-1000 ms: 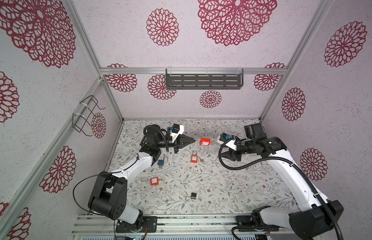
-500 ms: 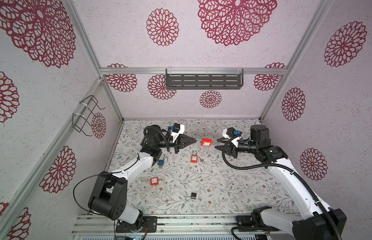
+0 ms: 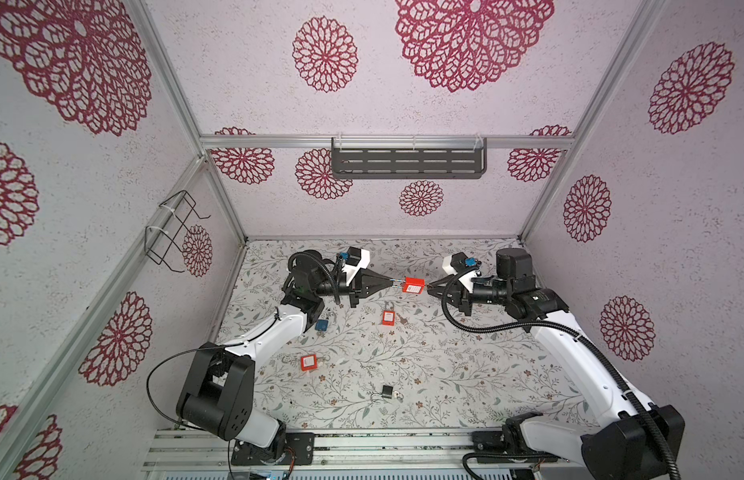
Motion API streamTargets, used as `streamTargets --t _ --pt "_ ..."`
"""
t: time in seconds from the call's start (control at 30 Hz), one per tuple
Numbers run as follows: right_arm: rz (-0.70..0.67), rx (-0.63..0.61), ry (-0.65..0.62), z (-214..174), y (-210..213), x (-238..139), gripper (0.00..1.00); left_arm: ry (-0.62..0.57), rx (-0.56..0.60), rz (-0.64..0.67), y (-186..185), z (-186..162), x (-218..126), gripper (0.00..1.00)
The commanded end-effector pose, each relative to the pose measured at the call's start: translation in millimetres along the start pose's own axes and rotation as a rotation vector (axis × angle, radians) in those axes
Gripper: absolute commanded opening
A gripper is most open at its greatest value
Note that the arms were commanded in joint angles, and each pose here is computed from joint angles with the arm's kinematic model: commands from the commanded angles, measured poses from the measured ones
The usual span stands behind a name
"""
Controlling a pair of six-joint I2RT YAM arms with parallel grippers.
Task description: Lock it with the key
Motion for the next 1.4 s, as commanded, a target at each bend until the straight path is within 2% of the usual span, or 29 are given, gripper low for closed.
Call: streamTargets --t 0.0,0.77,0.97,1.37 --pt "0.019 -0.039 -0.051 19.9 0.2 -4.1 0.19 -0.013 0.055 -0.029 -11.2 13.5 0.6 0.00" --pt "0.074 -0.020 -0.026 13.9 4.7 -1.3 0.03 -0.014 0.065 -0.031 -12.7 13.7 0.6 0.00" --pt "0.119 0.017 0.003 10.7 6.8 -0.6 0.00 -0.012 0.071 -0.033 -13.5 13.1 -0.4 0.00" --pt "0.176 0.108 0.028 1.1 5.0 -4.0 0.00 0.043 0.116 -0.006 -19.0 7.5 -6.1 0.00"
Point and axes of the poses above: each gripper's point midway between its finger pads, its own x axis out along the fingers, its own y axis along the line the jaws close on, z = x × y, the point moved 2 cm from there along -x, back along the fingers, and after that the axes turned 7 degrees about -x, right-handed, at the moved point
